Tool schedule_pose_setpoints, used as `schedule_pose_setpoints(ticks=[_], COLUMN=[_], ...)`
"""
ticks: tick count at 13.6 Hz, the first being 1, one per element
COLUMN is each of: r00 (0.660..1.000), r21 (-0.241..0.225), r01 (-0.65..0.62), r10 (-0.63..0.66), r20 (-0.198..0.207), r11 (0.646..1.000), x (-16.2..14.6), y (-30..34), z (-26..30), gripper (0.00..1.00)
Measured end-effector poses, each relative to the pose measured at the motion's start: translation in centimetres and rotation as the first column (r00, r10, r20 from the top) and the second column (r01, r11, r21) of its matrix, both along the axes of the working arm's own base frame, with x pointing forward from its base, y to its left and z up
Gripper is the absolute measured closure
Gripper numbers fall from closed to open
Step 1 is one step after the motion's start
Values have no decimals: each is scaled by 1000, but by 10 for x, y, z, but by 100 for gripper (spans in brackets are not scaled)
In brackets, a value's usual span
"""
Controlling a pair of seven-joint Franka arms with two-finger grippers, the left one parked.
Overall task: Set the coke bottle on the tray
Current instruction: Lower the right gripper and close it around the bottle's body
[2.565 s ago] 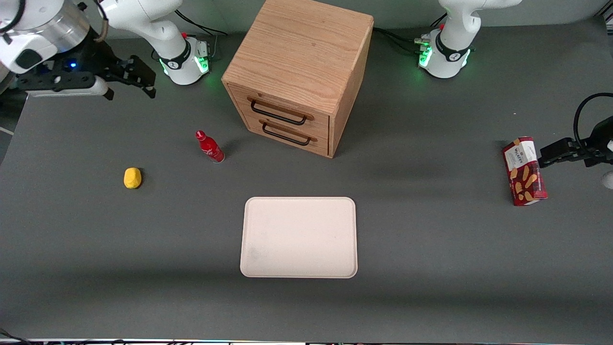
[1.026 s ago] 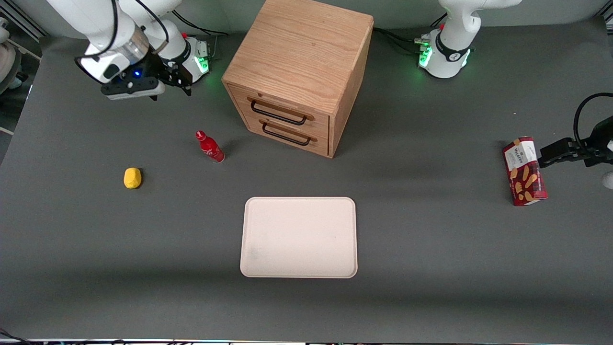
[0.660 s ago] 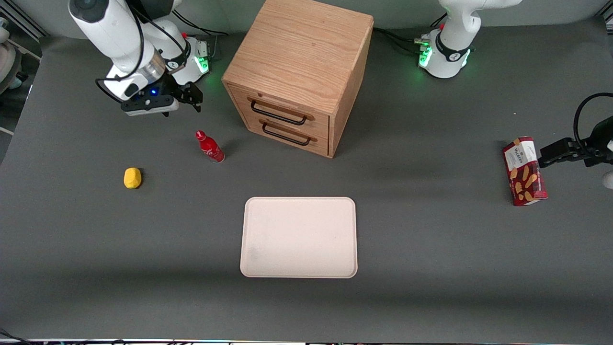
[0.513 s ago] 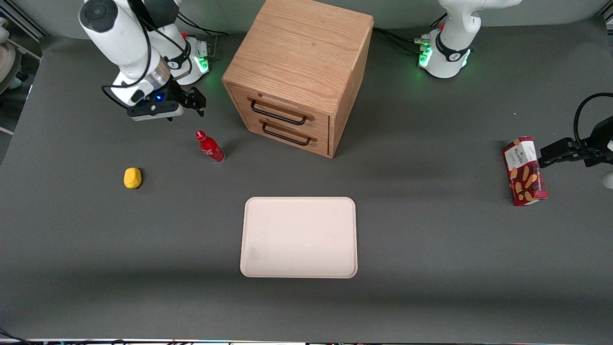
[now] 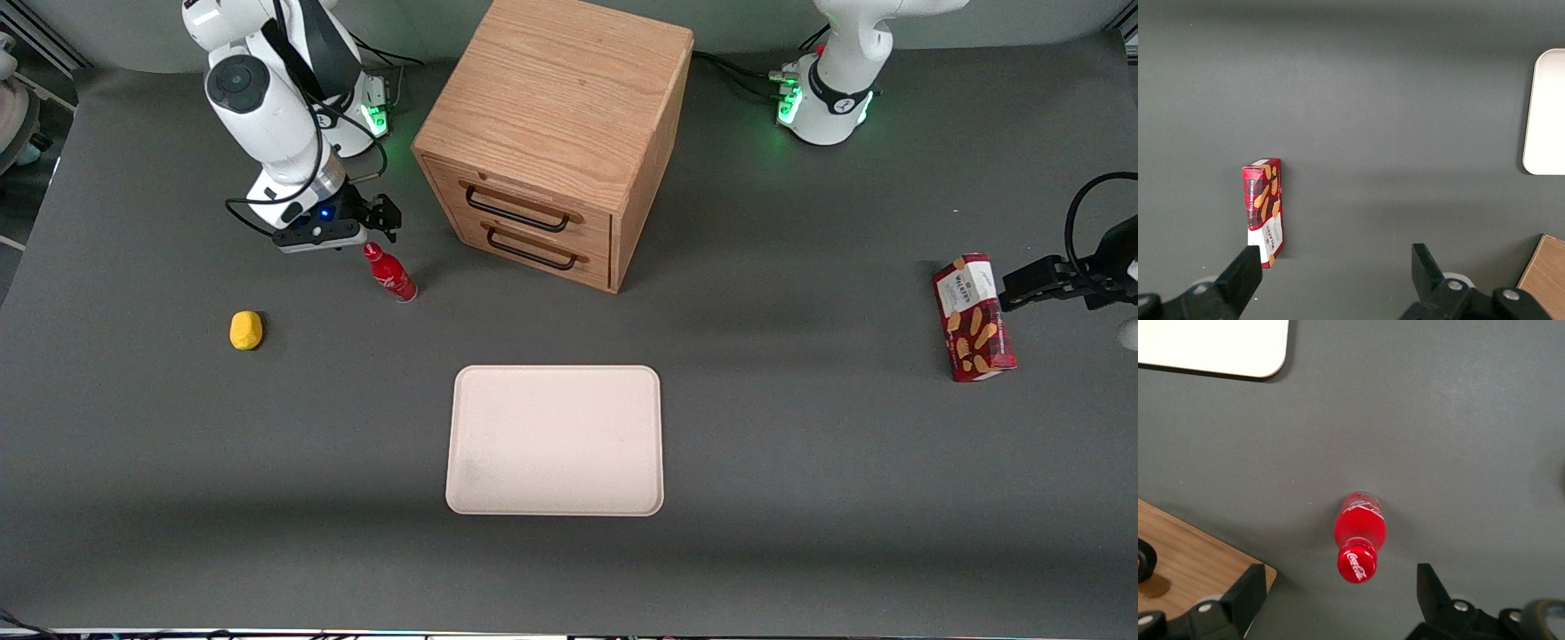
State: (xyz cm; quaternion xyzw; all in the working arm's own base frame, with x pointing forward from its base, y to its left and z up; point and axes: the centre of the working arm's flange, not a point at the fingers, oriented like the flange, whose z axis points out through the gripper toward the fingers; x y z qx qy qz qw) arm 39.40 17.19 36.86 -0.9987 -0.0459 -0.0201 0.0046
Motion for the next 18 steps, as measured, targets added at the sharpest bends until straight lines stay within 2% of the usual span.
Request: schedule_pose_setpoints(ticks=[6,10,11,12,13,17,18], r00=[1000,1000,1000,1000,1000,1000,1000], r21=[-18,-20,-20,-20,-20,-21,-21], r01=[-17,-17,-17,-16,-16,-15,-15], r10=[17,17,17,16,16,15,15], r20=[7,4,4,4,4,4,4], r11=[1000,1000,1000,1000,1000,1000,1000], x=[-1,-2,-2,-2,-2,-1,-1], y=[0,-2,-2,-2,-2,-3,-3], z=[-32,-35,-35,-35,-35,-35,-35], gripper=[0,0,5,5,14,63,69])
